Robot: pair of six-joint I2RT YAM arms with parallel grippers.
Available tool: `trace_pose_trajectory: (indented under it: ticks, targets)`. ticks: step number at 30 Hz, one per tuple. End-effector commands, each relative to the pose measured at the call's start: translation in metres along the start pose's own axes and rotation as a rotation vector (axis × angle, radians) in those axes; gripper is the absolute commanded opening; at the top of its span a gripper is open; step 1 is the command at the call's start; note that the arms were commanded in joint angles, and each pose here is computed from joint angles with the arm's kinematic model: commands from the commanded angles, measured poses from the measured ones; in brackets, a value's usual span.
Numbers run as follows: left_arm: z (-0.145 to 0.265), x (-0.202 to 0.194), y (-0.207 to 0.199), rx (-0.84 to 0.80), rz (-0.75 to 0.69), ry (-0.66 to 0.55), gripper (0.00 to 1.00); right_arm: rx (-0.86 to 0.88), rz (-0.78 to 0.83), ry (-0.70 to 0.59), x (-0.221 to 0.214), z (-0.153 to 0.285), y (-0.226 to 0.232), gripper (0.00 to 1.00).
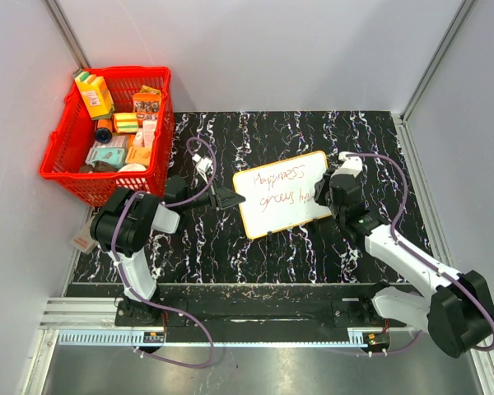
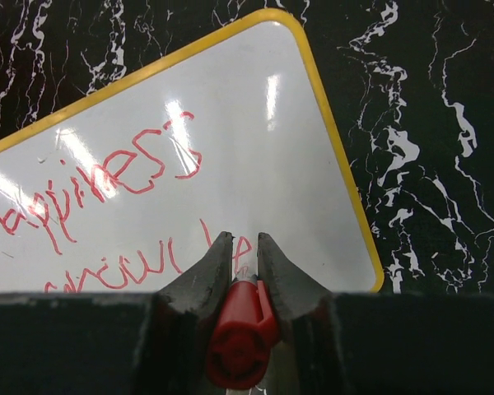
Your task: Write a sentence on the whiteboard
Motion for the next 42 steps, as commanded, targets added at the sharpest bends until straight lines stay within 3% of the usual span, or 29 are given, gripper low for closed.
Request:
trace_pose_trajectory:
  ticks: [1, 10, 42]
  targets:
    - [-0.003, 0.018, -0.020, -0.079, -0.164, -0.046, 0.00, -0.046, -0.036, -0.109, 0.026, 0.009, -0.007, 0.00]
    - [-0.003, 0.018, -0.020, -0.078, -0.165, -0.048, 0.00, 0.018, -0.043, -0.148, 0.042, 0.013, 0.005, 0.00]
    - [-0.003, 0.018, -0.020, -0.081, -0.165, -0.045, 0.00, -0.039, -0.030, -0.177, 0.043, -0.009, 0.002, 0.00]
Point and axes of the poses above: each gripper's point midway between its finger pads, its own z axis back along the fingers, its own y axis along the line the jaws close on, x = y × z, the point moved 4 cm from there along z, back along the fingers, and after that the axes turned 2 degrees about -z, right-handed, at the moved point
